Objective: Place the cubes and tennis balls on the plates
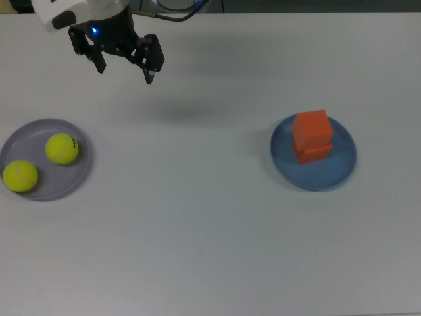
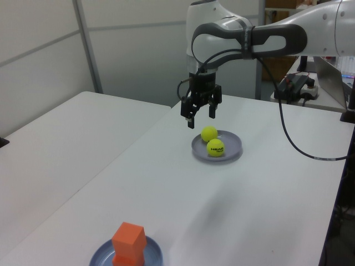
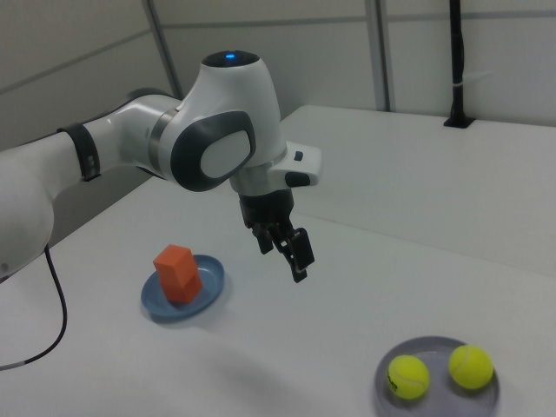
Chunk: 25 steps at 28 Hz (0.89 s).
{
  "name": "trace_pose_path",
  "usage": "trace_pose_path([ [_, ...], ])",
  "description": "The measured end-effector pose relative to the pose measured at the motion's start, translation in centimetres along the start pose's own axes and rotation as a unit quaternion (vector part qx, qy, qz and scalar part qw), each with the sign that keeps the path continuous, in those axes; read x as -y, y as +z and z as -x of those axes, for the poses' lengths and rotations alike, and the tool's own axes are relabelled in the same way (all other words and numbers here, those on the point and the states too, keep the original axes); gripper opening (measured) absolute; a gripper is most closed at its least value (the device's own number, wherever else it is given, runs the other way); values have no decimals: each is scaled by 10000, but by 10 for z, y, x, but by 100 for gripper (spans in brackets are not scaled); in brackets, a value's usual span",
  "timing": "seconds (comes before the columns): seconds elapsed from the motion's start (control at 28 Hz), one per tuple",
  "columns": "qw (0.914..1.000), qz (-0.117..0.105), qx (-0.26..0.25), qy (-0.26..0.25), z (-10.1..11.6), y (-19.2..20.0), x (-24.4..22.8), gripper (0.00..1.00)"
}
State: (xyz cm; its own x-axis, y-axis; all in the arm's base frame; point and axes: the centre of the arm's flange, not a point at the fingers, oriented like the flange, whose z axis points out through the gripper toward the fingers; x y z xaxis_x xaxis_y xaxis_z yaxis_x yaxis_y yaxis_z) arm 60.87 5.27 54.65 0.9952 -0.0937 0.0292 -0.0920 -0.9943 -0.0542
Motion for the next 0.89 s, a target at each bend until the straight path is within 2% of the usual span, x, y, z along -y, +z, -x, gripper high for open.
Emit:
trace_pose_path([
  [0.89,10000,-7,-34,-1,1,-4,0,100],
])
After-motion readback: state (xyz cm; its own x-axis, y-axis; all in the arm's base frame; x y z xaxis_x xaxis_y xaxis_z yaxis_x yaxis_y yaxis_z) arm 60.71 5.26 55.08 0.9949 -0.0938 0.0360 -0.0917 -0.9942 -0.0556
